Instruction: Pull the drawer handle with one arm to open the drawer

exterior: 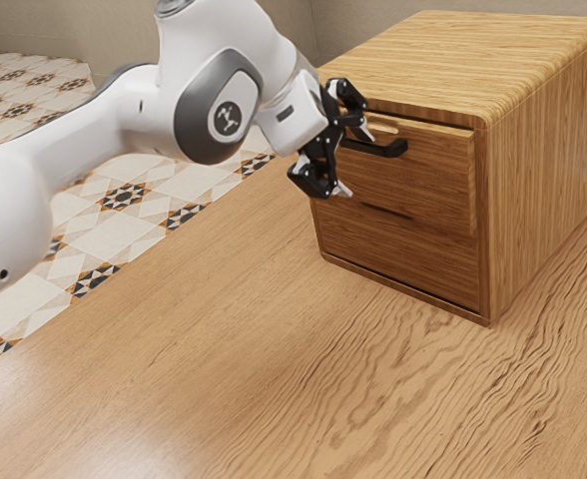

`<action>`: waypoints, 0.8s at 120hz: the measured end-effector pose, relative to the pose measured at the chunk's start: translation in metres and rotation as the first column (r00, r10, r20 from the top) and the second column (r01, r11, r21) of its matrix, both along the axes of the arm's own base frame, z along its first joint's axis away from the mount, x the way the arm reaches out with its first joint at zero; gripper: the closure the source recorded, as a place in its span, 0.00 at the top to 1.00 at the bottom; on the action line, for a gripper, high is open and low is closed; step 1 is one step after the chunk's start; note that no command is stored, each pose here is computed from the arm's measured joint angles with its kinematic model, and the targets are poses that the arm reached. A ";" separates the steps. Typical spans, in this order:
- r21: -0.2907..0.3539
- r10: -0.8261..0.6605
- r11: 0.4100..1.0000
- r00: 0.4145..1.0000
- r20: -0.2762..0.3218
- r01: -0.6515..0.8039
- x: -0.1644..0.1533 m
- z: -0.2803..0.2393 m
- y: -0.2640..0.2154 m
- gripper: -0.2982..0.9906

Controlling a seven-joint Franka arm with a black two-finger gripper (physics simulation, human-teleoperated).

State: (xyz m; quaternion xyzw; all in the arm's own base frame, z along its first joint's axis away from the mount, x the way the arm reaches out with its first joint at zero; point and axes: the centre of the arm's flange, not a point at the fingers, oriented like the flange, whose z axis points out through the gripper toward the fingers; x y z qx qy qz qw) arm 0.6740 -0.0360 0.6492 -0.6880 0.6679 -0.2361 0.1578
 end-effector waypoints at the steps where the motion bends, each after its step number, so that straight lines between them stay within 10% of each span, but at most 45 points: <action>1: 0.000 0.000 1.000 1.000 0.001 0.000 0.000 0.000 0.000 0.68; 96: -0.007 0.060 0.998 0.997 -0.057 -0.061 -0.045 0.008 0.005 0.39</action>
